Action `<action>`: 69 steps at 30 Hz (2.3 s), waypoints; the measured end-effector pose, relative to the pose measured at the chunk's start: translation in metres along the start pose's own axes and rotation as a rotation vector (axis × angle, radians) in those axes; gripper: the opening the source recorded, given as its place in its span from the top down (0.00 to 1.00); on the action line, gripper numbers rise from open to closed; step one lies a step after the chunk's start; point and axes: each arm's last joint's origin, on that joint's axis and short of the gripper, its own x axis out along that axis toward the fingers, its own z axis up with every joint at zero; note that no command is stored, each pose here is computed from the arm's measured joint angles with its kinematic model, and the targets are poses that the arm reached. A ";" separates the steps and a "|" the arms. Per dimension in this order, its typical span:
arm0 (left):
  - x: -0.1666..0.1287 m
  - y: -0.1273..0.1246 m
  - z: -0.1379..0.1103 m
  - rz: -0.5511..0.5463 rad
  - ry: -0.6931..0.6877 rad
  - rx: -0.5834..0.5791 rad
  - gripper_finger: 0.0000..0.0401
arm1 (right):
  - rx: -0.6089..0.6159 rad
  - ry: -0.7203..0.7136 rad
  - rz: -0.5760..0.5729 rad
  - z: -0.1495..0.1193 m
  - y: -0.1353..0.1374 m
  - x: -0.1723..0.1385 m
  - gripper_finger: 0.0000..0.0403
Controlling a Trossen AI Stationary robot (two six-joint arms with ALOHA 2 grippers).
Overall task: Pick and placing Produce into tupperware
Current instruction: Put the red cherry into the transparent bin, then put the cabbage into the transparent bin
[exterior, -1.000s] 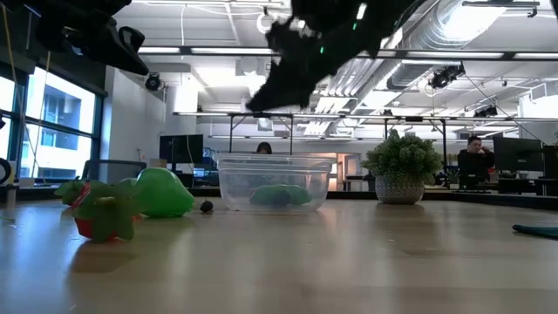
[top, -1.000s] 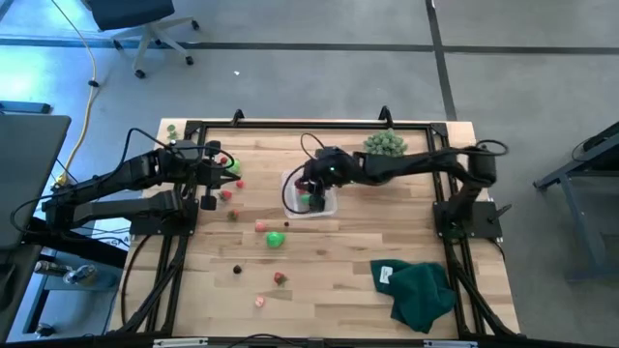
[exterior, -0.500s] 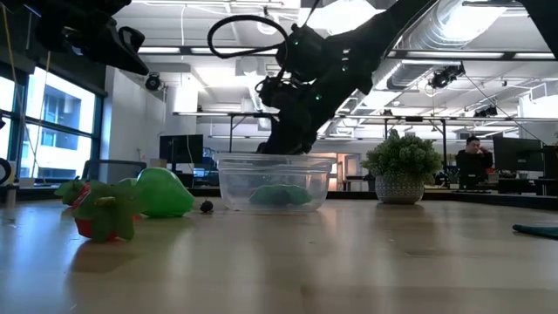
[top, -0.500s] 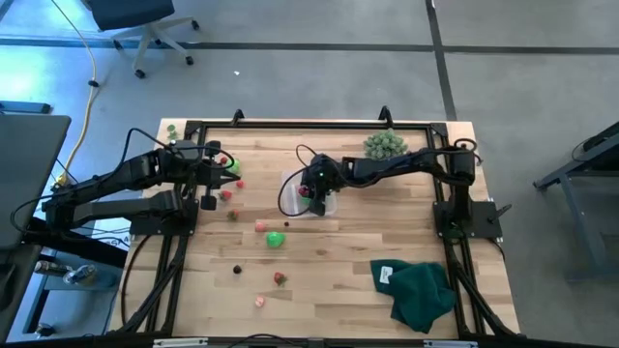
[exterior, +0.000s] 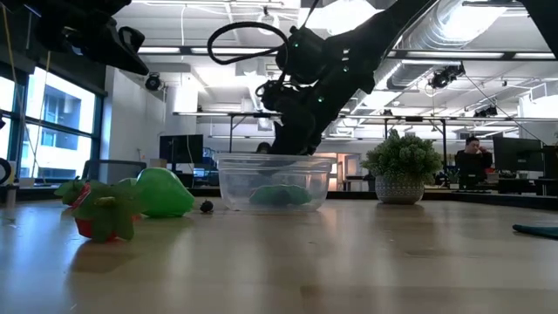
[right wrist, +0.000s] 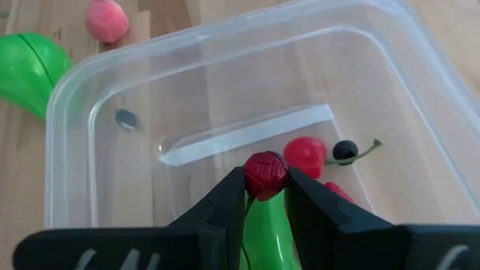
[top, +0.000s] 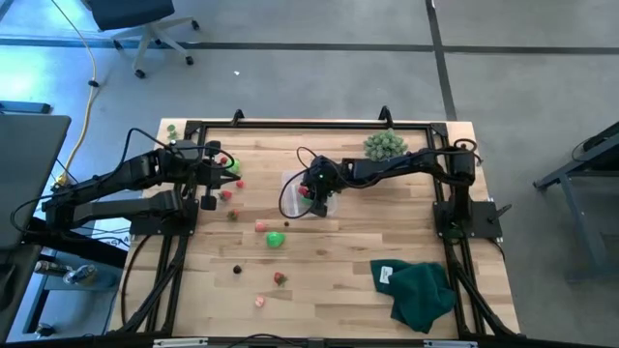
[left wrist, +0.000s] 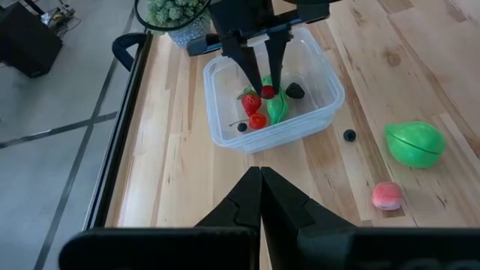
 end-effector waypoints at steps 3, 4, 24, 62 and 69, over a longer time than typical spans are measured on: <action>0.000 0.000 0.000 0.000 0.000 0.000 1.00 | -0.001 0.006 -0.005 -0.001 0.000 0.000 0.81; 0.000 0.000 0.000 0.000 0.000 0.000 1.00 | -0.001 0.009 -0.015 -0.001 -0.001 0.001 0.81; 0.000 0.000 0.000 0.000 0.000 0.000 1.00 | 0.015 0.018 -0.037 -0.004 -0.010 0.003 0.80; 0.000 0.000 0.000 0.001 0.000 0.000 1.00 | -0.098 -0.264 0.047 0.016 0.023 -0.148 0.88; 0.000 0.000 0.000 0.000 0.000 0.000 1.00 | -0.106 -0.327 -0.015 -0.027 0.025 -0.182 0.99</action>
